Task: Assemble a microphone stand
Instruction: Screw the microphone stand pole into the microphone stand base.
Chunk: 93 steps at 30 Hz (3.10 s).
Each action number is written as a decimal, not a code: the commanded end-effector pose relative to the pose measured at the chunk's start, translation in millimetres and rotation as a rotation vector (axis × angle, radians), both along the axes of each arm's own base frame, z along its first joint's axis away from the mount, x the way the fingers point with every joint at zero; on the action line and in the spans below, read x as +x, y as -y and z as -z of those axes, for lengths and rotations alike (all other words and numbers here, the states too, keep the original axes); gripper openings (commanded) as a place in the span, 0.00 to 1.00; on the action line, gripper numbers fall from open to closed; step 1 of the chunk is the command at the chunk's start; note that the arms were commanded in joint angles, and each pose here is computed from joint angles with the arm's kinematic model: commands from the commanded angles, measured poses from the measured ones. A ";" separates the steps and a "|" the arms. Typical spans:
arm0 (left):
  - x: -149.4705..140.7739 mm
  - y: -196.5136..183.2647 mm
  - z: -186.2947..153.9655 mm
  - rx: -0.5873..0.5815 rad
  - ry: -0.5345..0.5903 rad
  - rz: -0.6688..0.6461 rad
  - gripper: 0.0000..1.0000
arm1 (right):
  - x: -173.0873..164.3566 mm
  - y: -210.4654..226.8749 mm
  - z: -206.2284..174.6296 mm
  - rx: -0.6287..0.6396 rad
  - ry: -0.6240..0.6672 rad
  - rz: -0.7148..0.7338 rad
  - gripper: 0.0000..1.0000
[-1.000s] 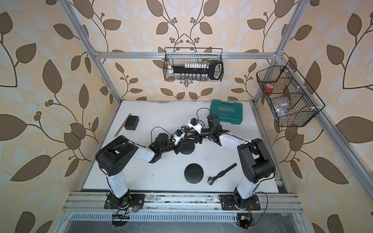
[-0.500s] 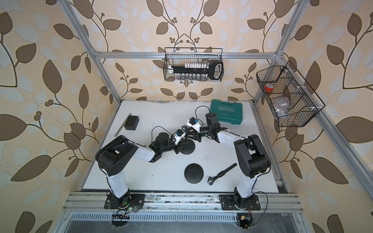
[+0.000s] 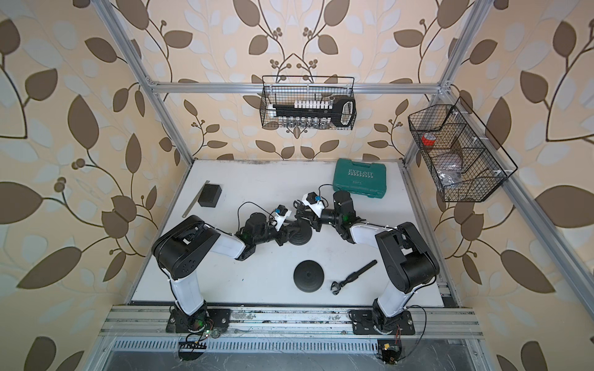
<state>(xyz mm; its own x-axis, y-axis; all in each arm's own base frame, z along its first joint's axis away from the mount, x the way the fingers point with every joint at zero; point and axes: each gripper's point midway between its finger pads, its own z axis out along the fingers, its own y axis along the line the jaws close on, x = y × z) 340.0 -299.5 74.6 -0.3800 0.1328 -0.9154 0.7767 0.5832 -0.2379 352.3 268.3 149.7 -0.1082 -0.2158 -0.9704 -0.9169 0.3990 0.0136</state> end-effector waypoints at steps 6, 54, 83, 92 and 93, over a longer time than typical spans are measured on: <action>11.0 7.1 -28.5 -0.091 0.036 0.004 0.38 | 8.0 17.5 26.8 -0.075 0.013 0.422 0.00; 6.8 -6.6 -36.1 -0.026 0.116 -0.030 0.13 | -23.7 -8.4 40.8 0.030 -0.108 0.295 0.04; 11.4 4.9 -40.5 -0.100 0.119 -0.008 0.07 | -37.2 -11.5 41.5 0.025 -0.113 0.228 0.20; -0.4 -3.7 -34.2 0.008 0.153 0.003 0.07 | -44.9 -9.9 35.1 0.008 -0.113 0.182 0.40; -2.2 -4.4 -33.0 0.023 0.159 0.008 0.07 | -46.4 -8.7 34.4 0.001 -0.113 0.179 0.44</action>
